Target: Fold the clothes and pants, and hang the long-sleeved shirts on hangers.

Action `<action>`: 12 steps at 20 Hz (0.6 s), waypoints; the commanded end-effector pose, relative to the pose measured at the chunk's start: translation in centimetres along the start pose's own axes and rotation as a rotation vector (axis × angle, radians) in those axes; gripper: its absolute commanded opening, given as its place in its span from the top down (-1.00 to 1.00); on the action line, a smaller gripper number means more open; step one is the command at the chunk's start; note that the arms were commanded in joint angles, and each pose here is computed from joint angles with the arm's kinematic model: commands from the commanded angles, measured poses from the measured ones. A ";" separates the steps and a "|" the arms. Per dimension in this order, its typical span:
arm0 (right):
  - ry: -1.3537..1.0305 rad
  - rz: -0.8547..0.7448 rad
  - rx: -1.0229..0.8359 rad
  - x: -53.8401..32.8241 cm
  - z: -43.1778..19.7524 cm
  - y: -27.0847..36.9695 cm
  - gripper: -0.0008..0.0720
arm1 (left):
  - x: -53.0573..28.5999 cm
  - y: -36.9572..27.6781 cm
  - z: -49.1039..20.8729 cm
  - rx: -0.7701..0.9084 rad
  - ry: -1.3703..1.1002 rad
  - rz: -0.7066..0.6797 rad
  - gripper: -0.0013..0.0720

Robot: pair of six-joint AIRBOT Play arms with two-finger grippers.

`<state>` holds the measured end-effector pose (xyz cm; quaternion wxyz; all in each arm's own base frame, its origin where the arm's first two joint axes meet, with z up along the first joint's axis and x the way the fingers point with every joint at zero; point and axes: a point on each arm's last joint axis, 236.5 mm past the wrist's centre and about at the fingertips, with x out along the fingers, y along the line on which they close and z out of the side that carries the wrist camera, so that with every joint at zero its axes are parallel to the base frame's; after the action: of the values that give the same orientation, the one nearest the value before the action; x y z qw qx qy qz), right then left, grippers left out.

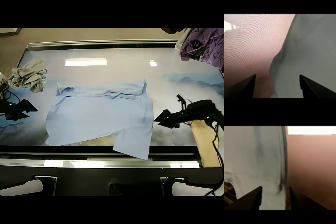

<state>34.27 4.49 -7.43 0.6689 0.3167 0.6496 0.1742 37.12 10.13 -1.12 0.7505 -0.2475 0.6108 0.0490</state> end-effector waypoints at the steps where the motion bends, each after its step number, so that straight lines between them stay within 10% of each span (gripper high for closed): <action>1: 0.061 0.012 -0.020 3.3 -1.9 -0.5 -0.16 | 0.0 0.4 -0.8 -0.046 0.018 0.003 -0.72; 5: 0.041 -0.009 -0.042 4.7 -1.1 -0.7 -0.06 | -0.1 0.4 -1.5 -0.103 0.046 0.002 -0.72; 10: 0.035 0.005 -0.043 4.7 -1.0 -0.3 0.84 | -0.9 2.5 -4.1 -0.160 -0.061 -0.071 -0.72; 12: 0.042 0.009 -0.045 4.6 -1.2 -0.2 0.88 | 1.0 3.1 -9.1 -0.201 0.023 -0.153 -0.72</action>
<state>33.61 7.45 -10.97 0.6615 0.3033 0.6573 0.1958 31.59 10.43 -2.33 0.7290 -0.3264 0.5966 0.0780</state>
